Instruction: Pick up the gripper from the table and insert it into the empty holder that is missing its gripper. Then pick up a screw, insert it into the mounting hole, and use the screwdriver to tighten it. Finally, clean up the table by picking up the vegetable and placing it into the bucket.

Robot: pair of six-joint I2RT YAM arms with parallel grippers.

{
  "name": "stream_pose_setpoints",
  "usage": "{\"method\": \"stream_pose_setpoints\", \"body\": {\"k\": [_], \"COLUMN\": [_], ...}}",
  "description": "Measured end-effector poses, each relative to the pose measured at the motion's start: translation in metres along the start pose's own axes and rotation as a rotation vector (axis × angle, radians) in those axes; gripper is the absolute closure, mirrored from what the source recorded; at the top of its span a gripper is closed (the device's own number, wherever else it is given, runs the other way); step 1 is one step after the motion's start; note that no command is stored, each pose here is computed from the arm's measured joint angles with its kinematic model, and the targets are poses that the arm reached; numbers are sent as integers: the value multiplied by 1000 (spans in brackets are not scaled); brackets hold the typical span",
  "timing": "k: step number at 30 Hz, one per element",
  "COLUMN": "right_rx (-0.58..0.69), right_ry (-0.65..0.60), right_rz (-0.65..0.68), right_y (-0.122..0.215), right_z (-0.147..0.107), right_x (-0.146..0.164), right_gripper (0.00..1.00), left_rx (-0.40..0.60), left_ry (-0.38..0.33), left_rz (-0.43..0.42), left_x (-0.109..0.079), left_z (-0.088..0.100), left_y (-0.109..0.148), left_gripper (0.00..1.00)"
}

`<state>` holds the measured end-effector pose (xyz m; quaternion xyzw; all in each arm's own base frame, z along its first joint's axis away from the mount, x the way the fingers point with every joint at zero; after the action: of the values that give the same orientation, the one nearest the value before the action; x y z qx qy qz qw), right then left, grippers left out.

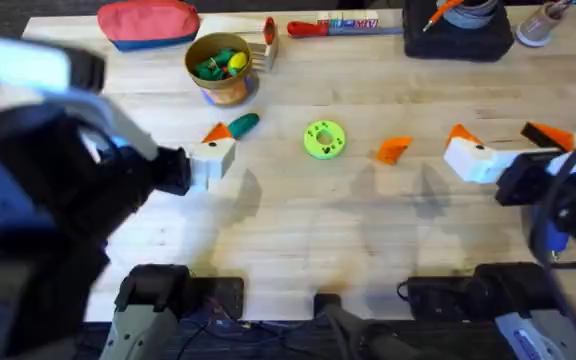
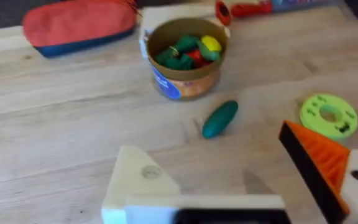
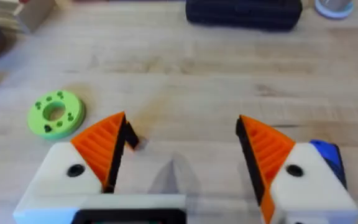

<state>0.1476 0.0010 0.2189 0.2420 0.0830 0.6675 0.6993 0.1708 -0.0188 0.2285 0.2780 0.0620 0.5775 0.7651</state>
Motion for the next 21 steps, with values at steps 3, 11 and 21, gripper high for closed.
{"method": "stream_pose_setpoints", "body": {"k": [3, 11, 21], "right_rx": [113, 342, 344], "right_ry": [-1, -1, -1], "right_rz": [-27, -81, -82], "right_y": [7, -14, -15], "right_z": [16, 37, 37], "right_x": [4, 9, 9], "right_gripper": [10, 10, 10], "left_rx": [156, 412, 394], "left_ry": [-60, -42, -65], "left_rz": [-118, -333, -340], "left_x": [-1, 5, 4], "left_z": [5, -1, 2], "left_y": [-14, -103, -96], "left_gripper": [35, 35, 986]}}
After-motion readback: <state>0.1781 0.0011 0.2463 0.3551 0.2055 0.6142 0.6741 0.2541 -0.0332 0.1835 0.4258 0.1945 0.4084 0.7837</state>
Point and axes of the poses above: each hand's point on the last joint's axis, 136 mm out from that joint toward the fingers, its own y axis back along the fingers, its own x axis along the line the jaws close on, z = x × y, the point moved 7 cm from there along y, back along the fingers, and after that the axes turned 13 degrees about -y, right-handed, at the moved point
